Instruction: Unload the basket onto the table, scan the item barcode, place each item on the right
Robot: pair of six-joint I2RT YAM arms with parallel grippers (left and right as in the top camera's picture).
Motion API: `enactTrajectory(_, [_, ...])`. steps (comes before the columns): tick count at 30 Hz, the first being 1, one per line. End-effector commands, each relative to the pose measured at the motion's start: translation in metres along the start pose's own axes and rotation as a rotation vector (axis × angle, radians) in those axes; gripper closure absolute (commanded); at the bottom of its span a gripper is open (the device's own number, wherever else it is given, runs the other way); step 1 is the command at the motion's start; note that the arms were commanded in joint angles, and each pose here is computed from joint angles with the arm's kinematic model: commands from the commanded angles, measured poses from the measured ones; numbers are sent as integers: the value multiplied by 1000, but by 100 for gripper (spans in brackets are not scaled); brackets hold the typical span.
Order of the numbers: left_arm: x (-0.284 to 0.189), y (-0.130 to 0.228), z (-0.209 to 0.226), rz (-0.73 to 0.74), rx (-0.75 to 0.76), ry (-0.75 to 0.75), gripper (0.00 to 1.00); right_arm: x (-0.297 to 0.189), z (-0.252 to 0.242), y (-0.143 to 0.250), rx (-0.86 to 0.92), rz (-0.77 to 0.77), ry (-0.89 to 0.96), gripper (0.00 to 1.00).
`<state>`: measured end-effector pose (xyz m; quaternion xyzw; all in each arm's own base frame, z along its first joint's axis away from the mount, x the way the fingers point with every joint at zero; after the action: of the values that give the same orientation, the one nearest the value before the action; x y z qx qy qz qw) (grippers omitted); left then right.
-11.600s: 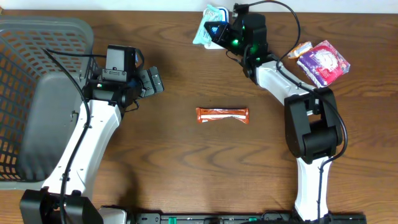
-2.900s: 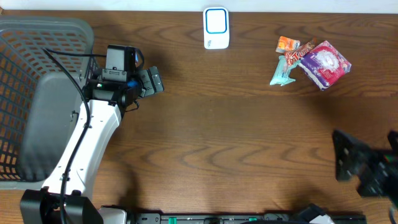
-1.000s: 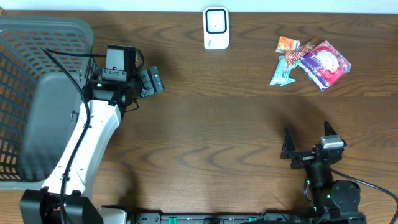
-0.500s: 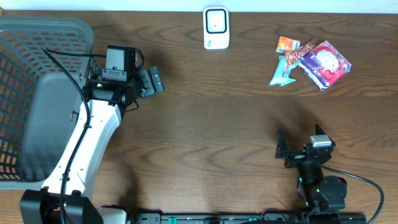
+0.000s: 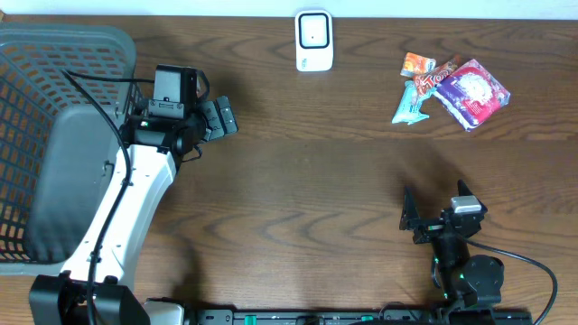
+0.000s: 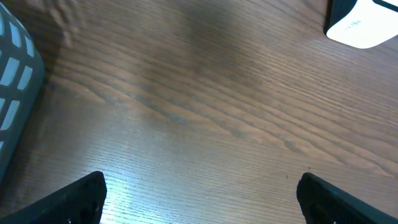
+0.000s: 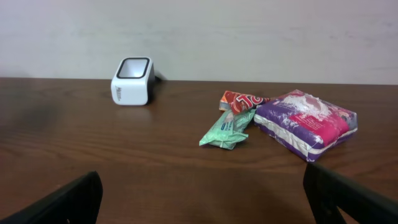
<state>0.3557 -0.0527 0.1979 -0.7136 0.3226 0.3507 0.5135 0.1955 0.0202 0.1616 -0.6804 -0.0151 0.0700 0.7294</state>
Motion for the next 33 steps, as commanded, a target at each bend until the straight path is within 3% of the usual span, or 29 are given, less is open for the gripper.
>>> enactTrajectory(1, [-11, -10, -3, -42, -13, 7, 2, 0, -1, 1, 11, -2, 7, 1])
enactTrajectory(10, [-11, -10, -2, -39, -9, 5, 2, 0, -1, 1, 11, -2, 7, 1])
enactTrajectory(19, [-11, 13, 11, 71, -16, -56, 2, 0, -1, 1, 11, -2, 7, 1])
enactTrajectory(23, [-22, 37, 14, 76, 64, -45, 2, 0, -1, 1, 11, -2, 7, 1])
enactTrajectory(29, [-39, 84, 34, -69, 214, 5, 2, 0, -1, 1, 11, -2, 7, 1])
enactTrajectory(33, [-59, 113, 45, -181, 237, 35, 2, 0, -1, 1, 11, -2, 7, 1])
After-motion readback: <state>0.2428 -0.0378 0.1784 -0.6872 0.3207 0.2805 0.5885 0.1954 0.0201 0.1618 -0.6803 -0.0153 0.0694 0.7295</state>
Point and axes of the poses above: each gripper's point midway between its finger pads, its own x axis out along the fingers, its own z axis along the line the jaws close on, y = z × x, the point moved 5 cm from there along -x, back along the fingers, and after that the axes turned 3 degrees about x, right-handed, at the moved point
